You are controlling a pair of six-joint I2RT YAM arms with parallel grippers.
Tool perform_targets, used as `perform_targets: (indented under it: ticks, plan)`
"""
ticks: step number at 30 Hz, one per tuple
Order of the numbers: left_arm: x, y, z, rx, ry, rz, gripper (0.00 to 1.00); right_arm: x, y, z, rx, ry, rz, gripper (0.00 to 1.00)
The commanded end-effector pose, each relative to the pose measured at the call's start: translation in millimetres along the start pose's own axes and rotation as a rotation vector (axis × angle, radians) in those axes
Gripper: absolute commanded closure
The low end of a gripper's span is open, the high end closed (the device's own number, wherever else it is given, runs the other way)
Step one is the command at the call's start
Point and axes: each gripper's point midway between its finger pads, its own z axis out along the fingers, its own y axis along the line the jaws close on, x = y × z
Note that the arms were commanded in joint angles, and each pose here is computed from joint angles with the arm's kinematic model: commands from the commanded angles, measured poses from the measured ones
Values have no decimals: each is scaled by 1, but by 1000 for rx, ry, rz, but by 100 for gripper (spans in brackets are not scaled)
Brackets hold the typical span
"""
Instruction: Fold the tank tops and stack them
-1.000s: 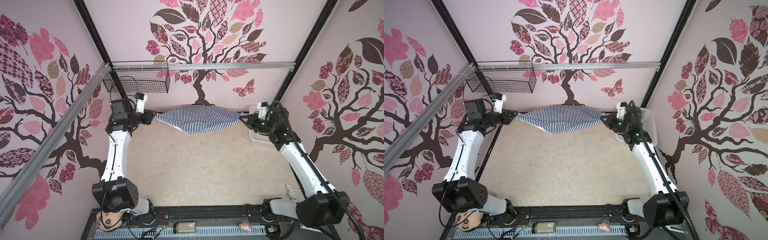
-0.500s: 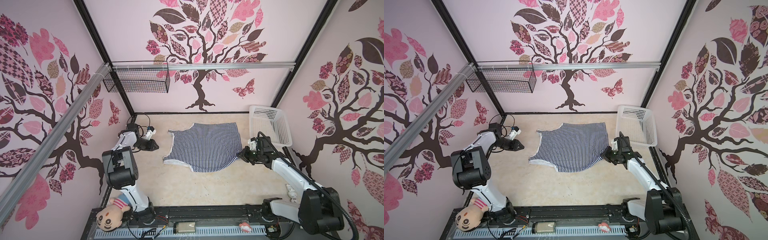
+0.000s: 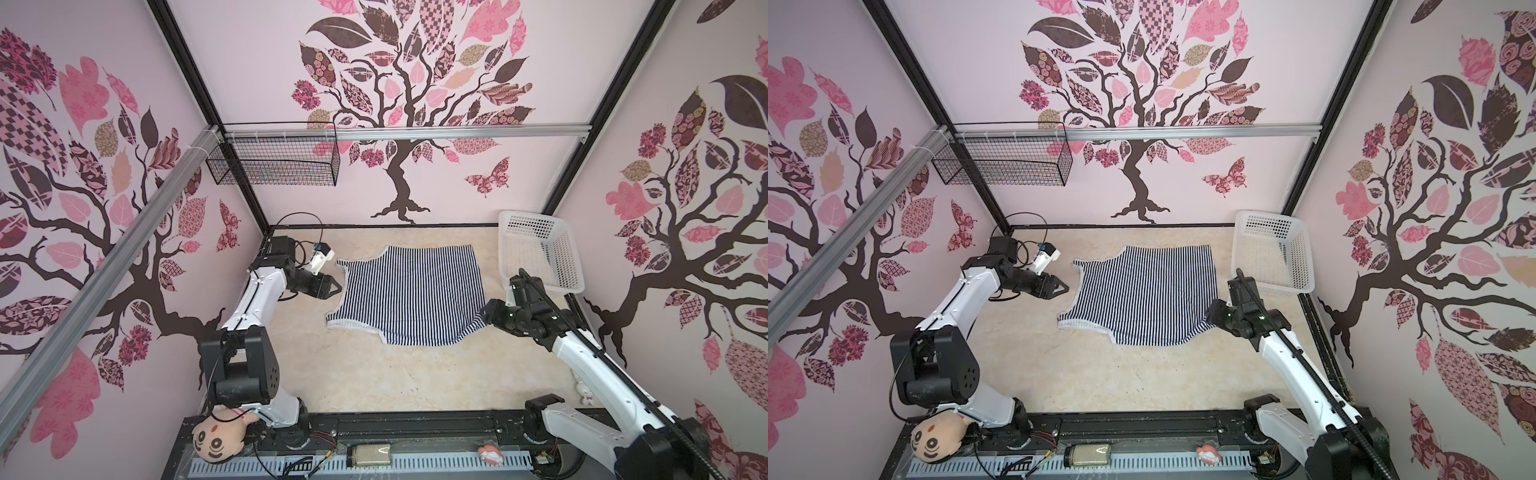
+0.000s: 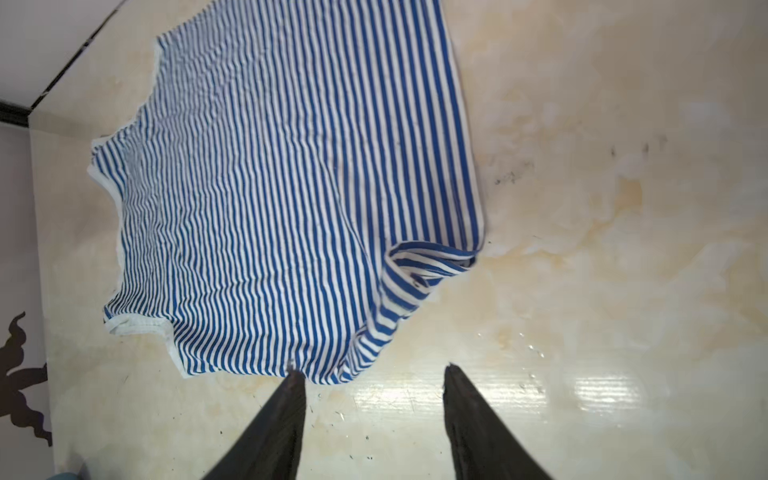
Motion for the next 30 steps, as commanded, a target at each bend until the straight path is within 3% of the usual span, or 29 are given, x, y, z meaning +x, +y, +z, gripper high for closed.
perform_targets:
  ticks: [1, 6, 12, 19, 25, 27, 30]
  plan:
    - [5, -21, 22, 61, 50, 24, 45, -2, 3, -1, 26, -5, -23, 48]
    - [25, -12, 64, 50, 168, 24, 44, 0, -11, 23, 95, 15, -34, 39]
    - [53, 10, 93, 32, 276, -24, 44, -7, -11, 47, 103, 11, -42, 37]
    - [72, 21, 103, -3, 330, -47, 44, -14, -27, 61, 157, 22, 12, 60]
    - [81, 25, 110, -8, 356, -71, 44, -13, -30, 53, 169, 10, 2, 50]
    - [84, 27, 113, -7, 367, -87, 44, -8, -31, 54, 160, 21, 6, 50]
    - [85, 30, 116, -21, 373, -109, 44, 2, -30, 64, 131, 58, 15, 58]
